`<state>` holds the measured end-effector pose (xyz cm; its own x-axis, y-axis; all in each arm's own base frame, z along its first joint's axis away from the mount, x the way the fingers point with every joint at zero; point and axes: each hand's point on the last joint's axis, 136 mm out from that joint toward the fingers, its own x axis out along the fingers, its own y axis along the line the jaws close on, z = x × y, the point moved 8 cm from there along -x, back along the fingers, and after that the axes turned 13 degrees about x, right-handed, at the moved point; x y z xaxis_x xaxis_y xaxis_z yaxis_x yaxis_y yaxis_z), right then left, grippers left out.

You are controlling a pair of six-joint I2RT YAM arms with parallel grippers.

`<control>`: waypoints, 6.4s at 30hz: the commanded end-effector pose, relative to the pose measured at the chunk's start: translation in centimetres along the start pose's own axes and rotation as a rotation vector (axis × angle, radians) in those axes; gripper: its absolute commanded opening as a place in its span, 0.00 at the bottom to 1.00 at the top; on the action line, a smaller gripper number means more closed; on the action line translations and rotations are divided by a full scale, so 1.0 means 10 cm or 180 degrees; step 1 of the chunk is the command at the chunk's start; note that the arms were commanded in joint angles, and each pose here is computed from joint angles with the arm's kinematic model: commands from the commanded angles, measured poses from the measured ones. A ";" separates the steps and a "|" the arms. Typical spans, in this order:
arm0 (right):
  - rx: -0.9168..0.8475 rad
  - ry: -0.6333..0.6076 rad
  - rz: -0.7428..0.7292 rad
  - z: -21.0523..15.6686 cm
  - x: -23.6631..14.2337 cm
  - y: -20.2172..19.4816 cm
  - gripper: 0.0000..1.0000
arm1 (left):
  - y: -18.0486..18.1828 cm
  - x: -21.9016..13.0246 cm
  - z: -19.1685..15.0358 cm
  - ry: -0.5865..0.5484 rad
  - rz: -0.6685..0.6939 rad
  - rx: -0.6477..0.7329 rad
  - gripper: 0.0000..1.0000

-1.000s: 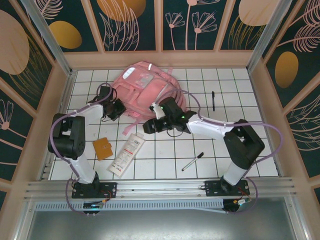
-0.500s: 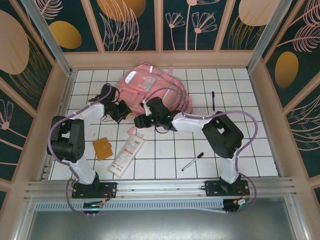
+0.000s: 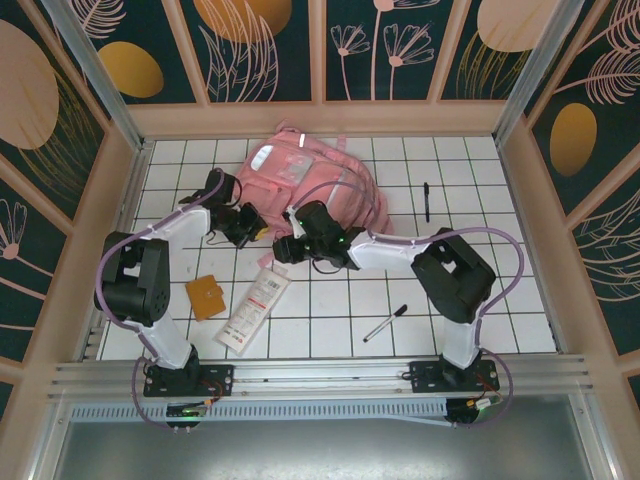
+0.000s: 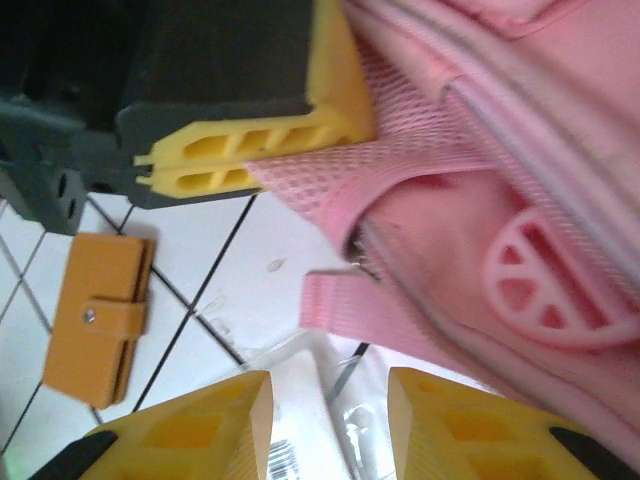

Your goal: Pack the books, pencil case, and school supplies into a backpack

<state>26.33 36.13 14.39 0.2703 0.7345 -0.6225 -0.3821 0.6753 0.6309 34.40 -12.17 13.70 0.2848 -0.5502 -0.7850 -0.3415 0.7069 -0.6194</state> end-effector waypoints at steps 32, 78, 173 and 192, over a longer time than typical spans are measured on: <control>-0.0988 -0.1621 -0.1064 -0.05 -0.20 -0.50 0.61 | -0.27 -0.21 -0.21 0.0229 -0.0507 -0.0060 0.00; -0.1338 -0.2408 -0.0335 -0.11 0.24 -0.29 0.26 | -0.29 -0.15 -0.41 0.0345 -0.0631 -0.0087 0.00; -0.0315 0.0201 -0.0534 -0.40 -0.13 -0.66 0.24 | -0.16 0.30 -0.49 -0.0124 -0.0222 -0.0253 0.00; 0.0521 -0.0504 -0.1731 -0.06 0.00 -0.70 0.43 | -0.54 0.12 -0.66 -0.0032 -0.0704 -0.0281 0.00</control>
<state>26.74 32.49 10.50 0.4157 0.4360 -0.7982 -0.1823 0.8997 0.3965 31.30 -17.79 12.45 0.3852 -0.5628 -0.7314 -0.4042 0.6096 -0.6819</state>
